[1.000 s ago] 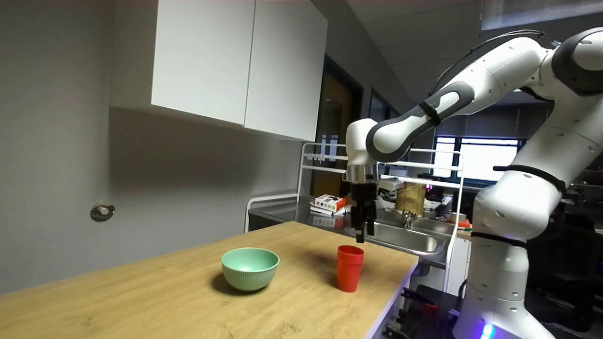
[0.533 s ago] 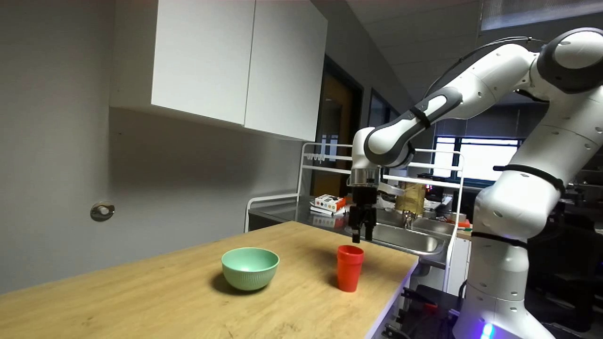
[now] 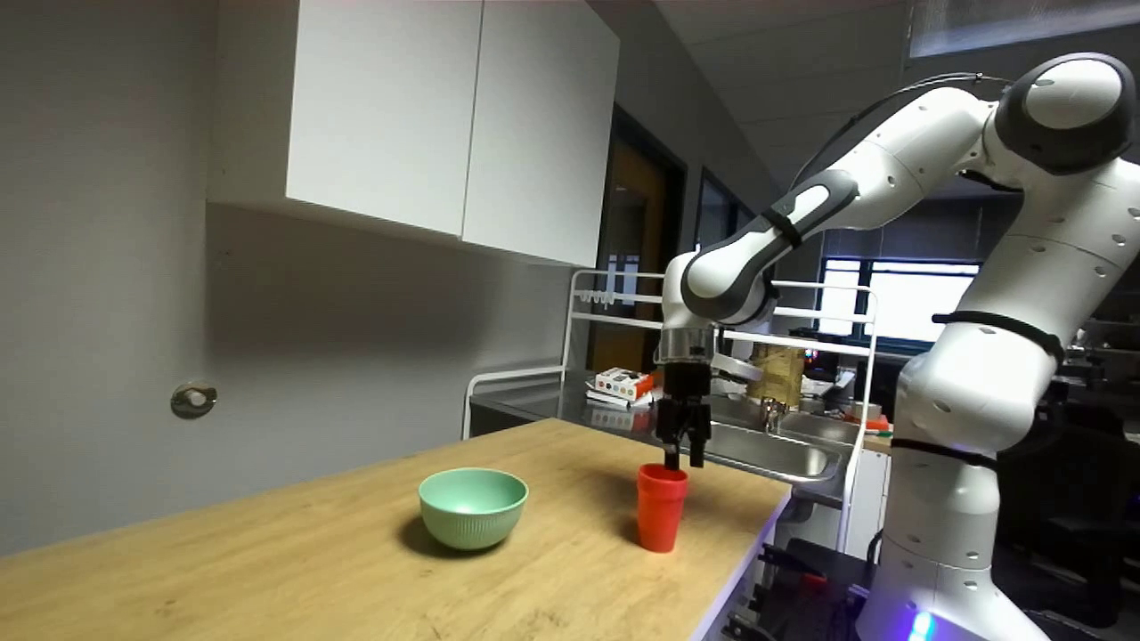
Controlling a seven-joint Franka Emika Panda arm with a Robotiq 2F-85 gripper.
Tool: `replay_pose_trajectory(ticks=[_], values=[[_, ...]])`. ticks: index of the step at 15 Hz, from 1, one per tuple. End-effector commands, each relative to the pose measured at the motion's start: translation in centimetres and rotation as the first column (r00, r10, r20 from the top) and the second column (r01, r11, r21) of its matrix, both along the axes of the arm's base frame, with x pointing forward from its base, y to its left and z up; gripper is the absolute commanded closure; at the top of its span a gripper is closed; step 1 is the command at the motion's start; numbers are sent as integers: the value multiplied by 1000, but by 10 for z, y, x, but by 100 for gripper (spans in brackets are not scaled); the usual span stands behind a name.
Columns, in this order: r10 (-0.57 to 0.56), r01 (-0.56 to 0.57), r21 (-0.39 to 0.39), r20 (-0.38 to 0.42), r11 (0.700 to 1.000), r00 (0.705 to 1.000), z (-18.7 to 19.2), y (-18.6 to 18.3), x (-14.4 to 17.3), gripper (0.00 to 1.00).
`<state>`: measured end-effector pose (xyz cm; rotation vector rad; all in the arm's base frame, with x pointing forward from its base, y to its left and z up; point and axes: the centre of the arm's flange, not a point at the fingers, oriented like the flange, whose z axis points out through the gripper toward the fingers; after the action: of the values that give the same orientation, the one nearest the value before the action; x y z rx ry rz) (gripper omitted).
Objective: Pour the contents in the orange cup into the green bowl
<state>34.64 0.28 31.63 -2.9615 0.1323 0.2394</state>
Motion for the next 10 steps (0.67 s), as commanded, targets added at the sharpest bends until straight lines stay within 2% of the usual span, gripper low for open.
replay_pose_trajectory(ticks=[1,2,3,10], values=[[10,-10,16,-9,1000,1000,-7,5,6,0],[10,-10,12,-13,1000,1000,-9,5,6,11],[9,-9,9,-16,1000,1000,-10,6,6,25],[-2,2,9,-22,1000,1000,-12,5,9,79]])
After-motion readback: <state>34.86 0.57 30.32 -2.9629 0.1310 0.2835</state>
